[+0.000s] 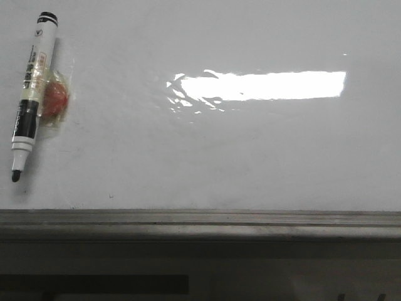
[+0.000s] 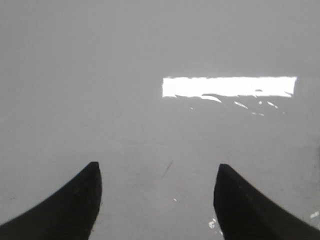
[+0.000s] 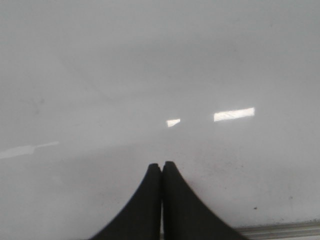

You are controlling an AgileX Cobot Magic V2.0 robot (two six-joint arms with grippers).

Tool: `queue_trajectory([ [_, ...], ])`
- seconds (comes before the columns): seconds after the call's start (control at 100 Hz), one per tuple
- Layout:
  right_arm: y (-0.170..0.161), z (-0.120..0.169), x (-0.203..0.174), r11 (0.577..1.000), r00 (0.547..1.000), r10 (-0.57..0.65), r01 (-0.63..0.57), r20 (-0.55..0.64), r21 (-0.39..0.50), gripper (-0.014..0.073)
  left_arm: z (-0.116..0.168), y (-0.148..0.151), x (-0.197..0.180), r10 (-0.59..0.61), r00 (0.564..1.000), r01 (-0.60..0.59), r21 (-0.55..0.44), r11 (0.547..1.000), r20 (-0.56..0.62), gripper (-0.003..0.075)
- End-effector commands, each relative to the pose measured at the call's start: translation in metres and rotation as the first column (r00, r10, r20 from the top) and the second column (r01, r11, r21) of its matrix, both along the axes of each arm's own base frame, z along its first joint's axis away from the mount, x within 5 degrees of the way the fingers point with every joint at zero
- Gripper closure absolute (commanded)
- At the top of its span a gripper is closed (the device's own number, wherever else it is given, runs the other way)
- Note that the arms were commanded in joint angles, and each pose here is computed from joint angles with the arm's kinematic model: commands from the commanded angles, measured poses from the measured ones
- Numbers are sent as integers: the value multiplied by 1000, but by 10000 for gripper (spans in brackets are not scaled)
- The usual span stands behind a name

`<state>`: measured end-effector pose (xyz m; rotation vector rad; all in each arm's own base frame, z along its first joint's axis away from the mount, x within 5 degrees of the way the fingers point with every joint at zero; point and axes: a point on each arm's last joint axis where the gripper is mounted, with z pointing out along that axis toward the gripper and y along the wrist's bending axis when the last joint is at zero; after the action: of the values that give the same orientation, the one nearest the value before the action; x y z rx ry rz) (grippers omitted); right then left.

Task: Write number 6 on whiteboard

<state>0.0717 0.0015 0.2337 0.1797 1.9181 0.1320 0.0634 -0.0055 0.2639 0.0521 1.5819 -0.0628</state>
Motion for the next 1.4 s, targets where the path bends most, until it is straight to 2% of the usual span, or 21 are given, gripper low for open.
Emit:
queue_trajectory([
  [0.0, -2, 15, 4, 1000, 996, -18, 19, 92, -8, 659, 15, -3, 5, -44, 997, 42, 31, 999, 62, 270],
  [0.25, -2, 15, 4, 1000, 996, -18, 19, 92, -8, 659, 19, -24, 22, -260, 965, 260, 13, 966, 15, 270],
  [0.55, -2, 15, 4, 1000, 996, -18, 19, 92, -8, 659, 9, -62, 41, -476, 877, 478, 21, 878, -61, 270],
  [0.69, -2, 15, 4, 1000, 996, -18, 19, 92, -8, 659, 1, -78, 43, -543, 832, 543, -38, 839, -116, 270],
  [0.84, -2, 15, 4, 1000, 995, -18, 19, 95, -8, 659, -6, -91, 47, -571, 805, 564, -90, 820, -159, 270],
  [0.96, -2, 15, 4, 1000, 995, -18, 19, 95, -8, 659, -13, -97, 56, -543, 819, 522, -152, 839, -186, 270],
  [1.31, -2, 15, 4, 1000, 995, -18, 19, 95, -8, 659, -28, -110, 72, -511, 807, 487, -156, 860, -295, 270],
  [1.39, -2, 15, 4, 1000, 995, -18, 19, 95, -8, 659, -33, -112, 73, -506, 800, 482, -158, 862, -324, 290],
])
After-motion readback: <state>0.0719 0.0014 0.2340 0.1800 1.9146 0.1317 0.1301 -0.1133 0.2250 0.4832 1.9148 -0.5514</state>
